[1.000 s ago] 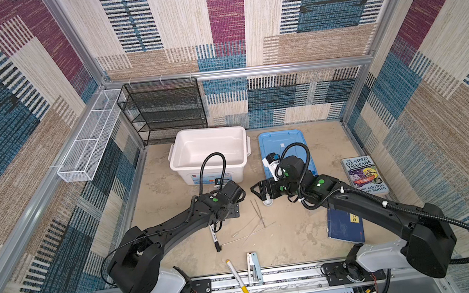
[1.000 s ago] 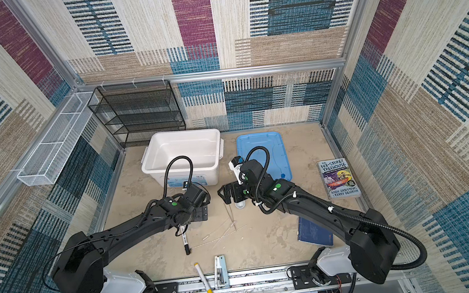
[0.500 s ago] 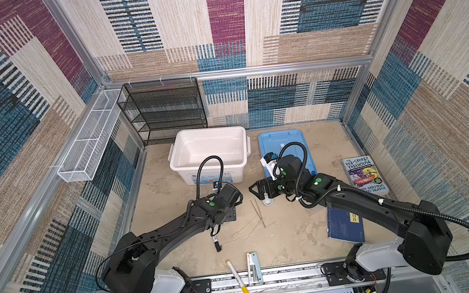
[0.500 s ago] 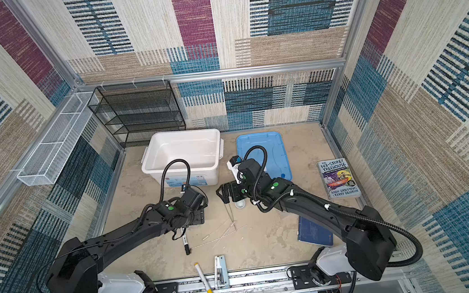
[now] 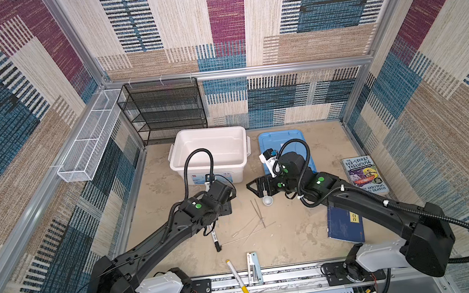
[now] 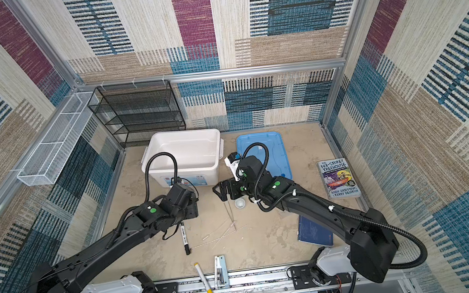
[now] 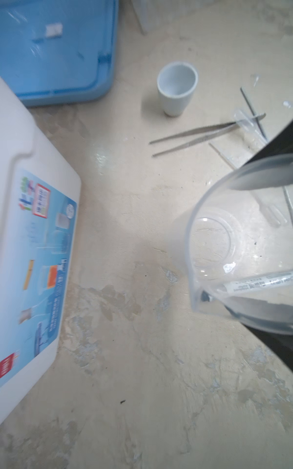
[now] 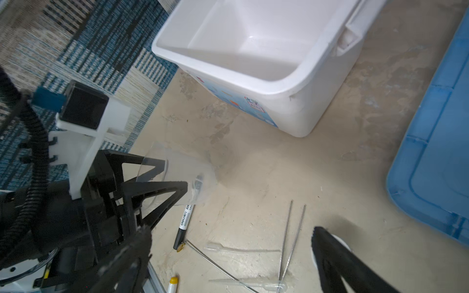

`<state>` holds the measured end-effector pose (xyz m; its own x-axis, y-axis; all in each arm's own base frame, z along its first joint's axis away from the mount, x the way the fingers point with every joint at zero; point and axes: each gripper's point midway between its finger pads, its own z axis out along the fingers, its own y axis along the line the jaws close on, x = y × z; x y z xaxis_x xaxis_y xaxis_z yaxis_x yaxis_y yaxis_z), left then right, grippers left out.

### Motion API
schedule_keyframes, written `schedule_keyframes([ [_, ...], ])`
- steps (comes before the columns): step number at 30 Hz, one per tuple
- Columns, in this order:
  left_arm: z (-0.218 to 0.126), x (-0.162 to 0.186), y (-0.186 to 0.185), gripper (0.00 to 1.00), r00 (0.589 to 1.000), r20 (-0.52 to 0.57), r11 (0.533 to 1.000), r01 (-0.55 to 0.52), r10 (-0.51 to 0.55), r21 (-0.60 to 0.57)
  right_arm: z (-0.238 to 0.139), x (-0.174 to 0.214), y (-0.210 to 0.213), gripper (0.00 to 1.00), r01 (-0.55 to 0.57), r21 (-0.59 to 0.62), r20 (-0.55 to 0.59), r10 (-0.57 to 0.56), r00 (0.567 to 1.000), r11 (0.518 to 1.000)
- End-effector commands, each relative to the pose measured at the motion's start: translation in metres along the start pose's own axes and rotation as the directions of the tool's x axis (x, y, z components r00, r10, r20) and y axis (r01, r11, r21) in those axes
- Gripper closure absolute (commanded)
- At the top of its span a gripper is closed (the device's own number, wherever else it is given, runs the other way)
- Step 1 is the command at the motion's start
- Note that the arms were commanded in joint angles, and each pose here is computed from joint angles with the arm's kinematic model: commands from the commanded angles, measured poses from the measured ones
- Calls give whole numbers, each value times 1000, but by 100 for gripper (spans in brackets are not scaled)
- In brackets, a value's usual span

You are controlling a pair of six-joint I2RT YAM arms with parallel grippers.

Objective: Organize the chemistry lab equipment
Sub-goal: 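Lift the clear beaker off the table with the left gripper, then carry the beaker over the white bin with left while right moves beside bin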

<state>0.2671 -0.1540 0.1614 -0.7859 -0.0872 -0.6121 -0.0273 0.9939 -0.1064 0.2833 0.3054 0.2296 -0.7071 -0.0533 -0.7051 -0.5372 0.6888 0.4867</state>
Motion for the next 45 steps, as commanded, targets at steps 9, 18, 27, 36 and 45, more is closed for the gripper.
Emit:
schedule_keyframes([
  [9, -79, -128, 31, 33, 977, 215, 1000, 6, -10, 16, -5, -87, 44, 0, 77, -93, 210, -56, 976, 993],
  [18, -53, -235, 55, 35, 947, 318, 998, 52, -41, -26, 54, -133, 54, 0, 84, -117, 217, -57, 974, 990],
  [27, 42, -265, 72, 35, 965, 260, 1000, 9, -13, 17, 128, -145, 31, 1, 65, -31, 145, -60, 988, 997],
  [36, 108, -234, 94, 35, 993, 114, 996, 35, -25, -85, 177, -126, 6, 1, 92, 34, 9, -92, 996, 995],
  [45, 118, -199, 99, 36, 998, 2, 993, 69, -70, -100, 173, -109, -5, 2, 114, 75, -42, -111, 993, 991],
])
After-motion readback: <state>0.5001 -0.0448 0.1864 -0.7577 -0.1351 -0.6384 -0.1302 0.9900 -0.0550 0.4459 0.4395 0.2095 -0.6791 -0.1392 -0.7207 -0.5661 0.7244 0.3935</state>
